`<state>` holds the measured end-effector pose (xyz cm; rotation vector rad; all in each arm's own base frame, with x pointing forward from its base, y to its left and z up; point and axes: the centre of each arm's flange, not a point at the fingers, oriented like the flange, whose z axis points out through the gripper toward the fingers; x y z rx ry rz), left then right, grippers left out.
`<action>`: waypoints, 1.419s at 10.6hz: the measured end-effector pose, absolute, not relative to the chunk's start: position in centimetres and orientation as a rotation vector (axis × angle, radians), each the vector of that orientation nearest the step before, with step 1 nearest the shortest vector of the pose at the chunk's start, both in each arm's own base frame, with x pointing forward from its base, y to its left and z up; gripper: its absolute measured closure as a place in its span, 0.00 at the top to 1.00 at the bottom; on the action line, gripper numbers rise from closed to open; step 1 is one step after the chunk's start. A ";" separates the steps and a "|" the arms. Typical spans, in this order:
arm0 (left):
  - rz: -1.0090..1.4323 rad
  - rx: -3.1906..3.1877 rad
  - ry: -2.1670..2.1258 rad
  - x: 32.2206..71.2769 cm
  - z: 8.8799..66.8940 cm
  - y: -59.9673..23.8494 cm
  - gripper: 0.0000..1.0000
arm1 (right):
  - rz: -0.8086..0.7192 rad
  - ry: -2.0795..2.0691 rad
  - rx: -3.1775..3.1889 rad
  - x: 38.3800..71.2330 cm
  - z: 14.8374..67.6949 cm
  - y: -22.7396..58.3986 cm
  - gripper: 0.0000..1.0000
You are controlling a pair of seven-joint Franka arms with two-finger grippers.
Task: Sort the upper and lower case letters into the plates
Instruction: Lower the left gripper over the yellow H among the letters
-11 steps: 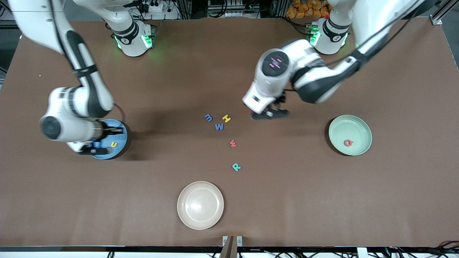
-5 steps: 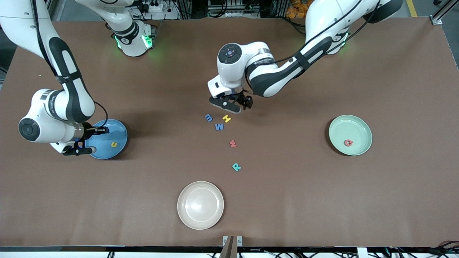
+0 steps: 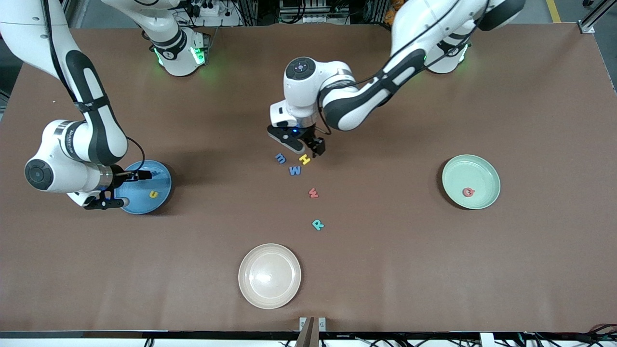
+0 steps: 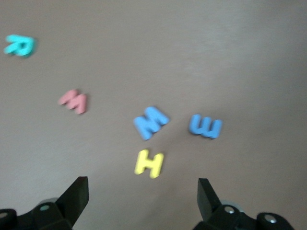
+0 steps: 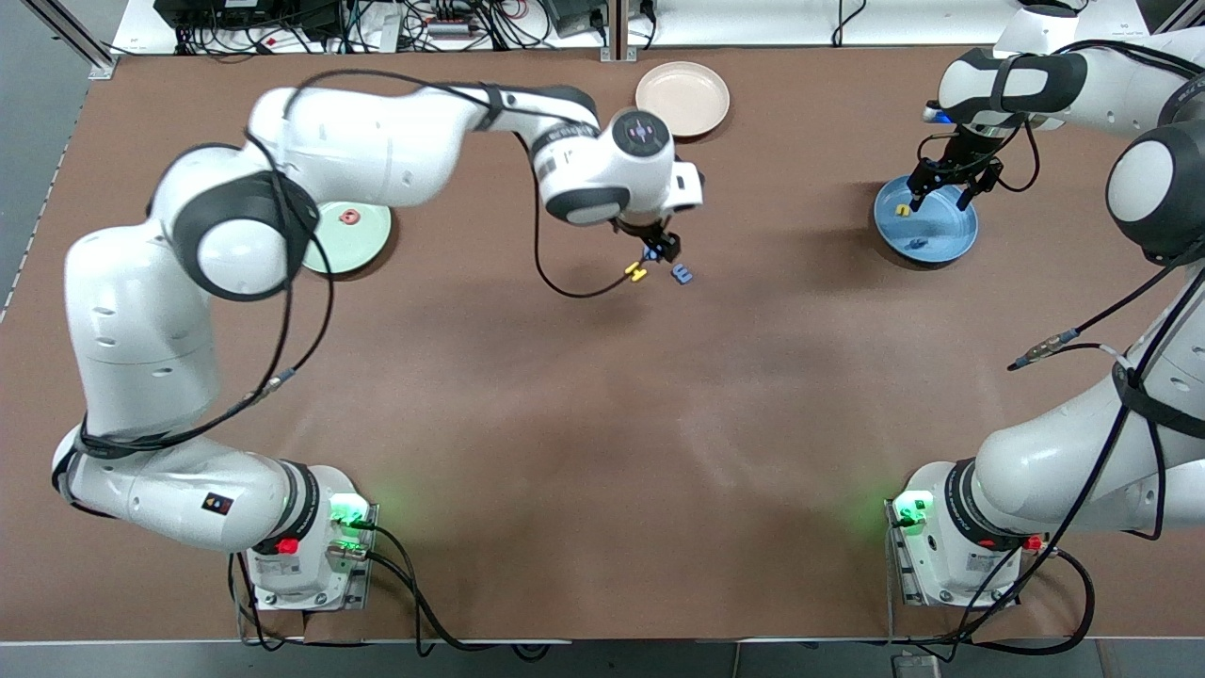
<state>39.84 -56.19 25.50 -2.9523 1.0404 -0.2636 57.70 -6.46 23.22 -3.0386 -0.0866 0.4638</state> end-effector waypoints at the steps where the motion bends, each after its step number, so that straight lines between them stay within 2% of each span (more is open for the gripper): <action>1: -0.275 -2.923 1.068 38.9 23.6 -56.8 1.00 | 0.466 -0.090 -3.037 57.7 23.2 -6.3 1.00; 3: -0.342 -2.855 1.133 39.0 21.1 -56.8 1.00 | 0.472 -0.066 -3.038 57.7 23.2 -5.6 1.00; 7: -0.366 -2.832 1.128 40.9 19.8 -55.3 1.00 | 0.483 0.089 -3.046 57.9 23.1 -2.2 1.00; 12: -0.339 -2.834 1.134 41.3 18.7 -54.7 1.00 | 0.495 0.234 -3.002 57.9 23.0 -0.6 1.00; 15: -0.236 -2.864 1.178 41.1 17.9 -54.7 1.00 | 0.506 0.270 -3.015 57.9 23.0 2.2 1.00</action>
